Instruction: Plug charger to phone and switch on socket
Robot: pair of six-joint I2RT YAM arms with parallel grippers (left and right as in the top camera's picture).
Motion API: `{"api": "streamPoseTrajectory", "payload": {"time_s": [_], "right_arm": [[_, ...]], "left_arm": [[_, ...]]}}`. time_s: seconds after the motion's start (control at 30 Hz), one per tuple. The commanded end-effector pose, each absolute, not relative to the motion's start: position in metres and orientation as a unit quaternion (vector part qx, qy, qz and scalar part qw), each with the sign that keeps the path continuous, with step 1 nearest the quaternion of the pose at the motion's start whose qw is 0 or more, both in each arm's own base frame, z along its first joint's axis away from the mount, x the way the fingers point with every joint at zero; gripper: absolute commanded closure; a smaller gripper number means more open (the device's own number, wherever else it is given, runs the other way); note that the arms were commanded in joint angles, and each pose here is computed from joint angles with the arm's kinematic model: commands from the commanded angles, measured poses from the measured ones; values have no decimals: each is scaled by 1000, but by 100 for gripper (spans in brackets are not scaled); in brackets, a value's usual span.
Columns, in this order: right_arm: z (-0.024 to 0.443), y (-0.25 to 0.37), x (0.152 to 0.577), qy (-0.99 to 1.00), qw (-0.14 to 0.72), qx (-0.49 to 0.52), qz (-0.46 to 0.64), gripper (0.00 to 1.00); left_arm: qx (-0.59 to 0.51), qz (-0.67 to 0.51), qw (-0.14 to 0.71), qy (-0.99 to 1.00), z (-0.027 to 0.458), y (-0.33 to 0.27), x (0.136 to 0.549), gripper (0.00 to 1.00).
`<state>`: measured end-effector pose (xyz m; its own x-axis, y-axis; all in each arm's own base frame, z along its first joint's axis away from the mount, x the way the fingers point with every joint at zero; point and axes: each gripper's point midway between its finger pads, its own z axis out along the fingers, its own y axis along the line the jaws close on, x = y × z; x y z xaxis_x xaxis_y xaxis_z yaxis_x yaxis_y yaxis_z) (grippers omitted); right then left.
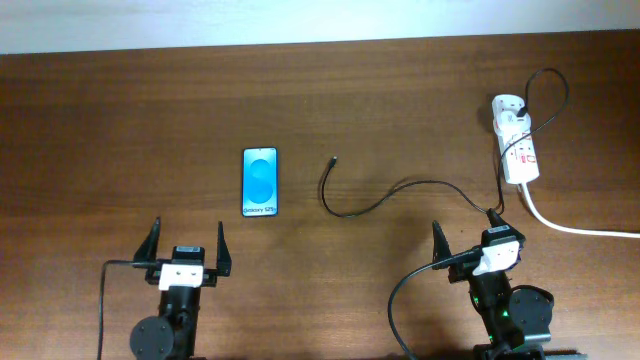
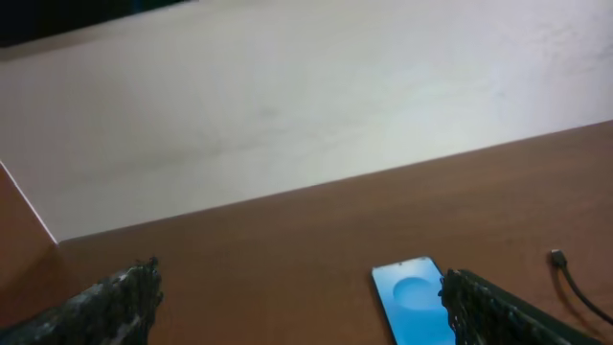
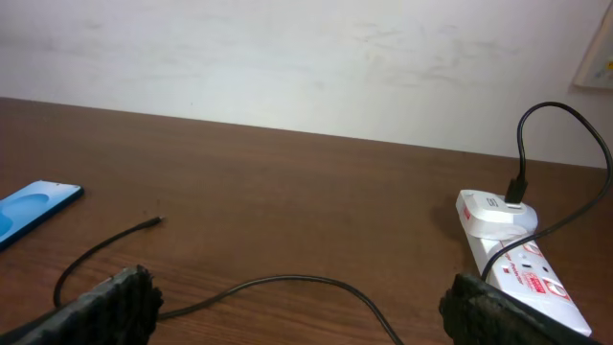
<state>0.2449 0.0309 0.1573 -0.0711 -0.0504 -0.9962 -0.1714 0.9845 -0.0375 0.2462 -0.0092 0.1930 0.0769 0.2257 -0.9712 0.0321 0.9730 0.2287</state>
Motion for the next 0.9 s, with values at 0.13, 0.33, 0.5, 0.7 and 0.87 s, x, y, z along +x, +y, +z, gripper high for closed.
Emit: {"api": "streamPoseTrajectory", "payload": {"time_s": [0.13, 0.33, 0.5, 0.7, 0.87], "right_arm": [[152, 33, 245, 735, 671, -78, 50, 2], [152, 33, 245, 735, 671, -77, 50, 2], [152, 33, 245, 735, 671, -78, 50, 2], [152, 33, 245, 735, 671, -78, 50, 2], [152, 33, 245, 735, 671, -78, 50, 2]], "left_arm": [[100, 71, 739, 662, 201, -10, 245, 1], [117, 57, 753, 645, 210, -18, 243, 1], [126, 48, 748, 649, 215, -22, 247, 1], [128, 45, 727, 673, 230, -22, 259, 1], [145, 25, 703, 696, 249, -30, 281, 1]]}}
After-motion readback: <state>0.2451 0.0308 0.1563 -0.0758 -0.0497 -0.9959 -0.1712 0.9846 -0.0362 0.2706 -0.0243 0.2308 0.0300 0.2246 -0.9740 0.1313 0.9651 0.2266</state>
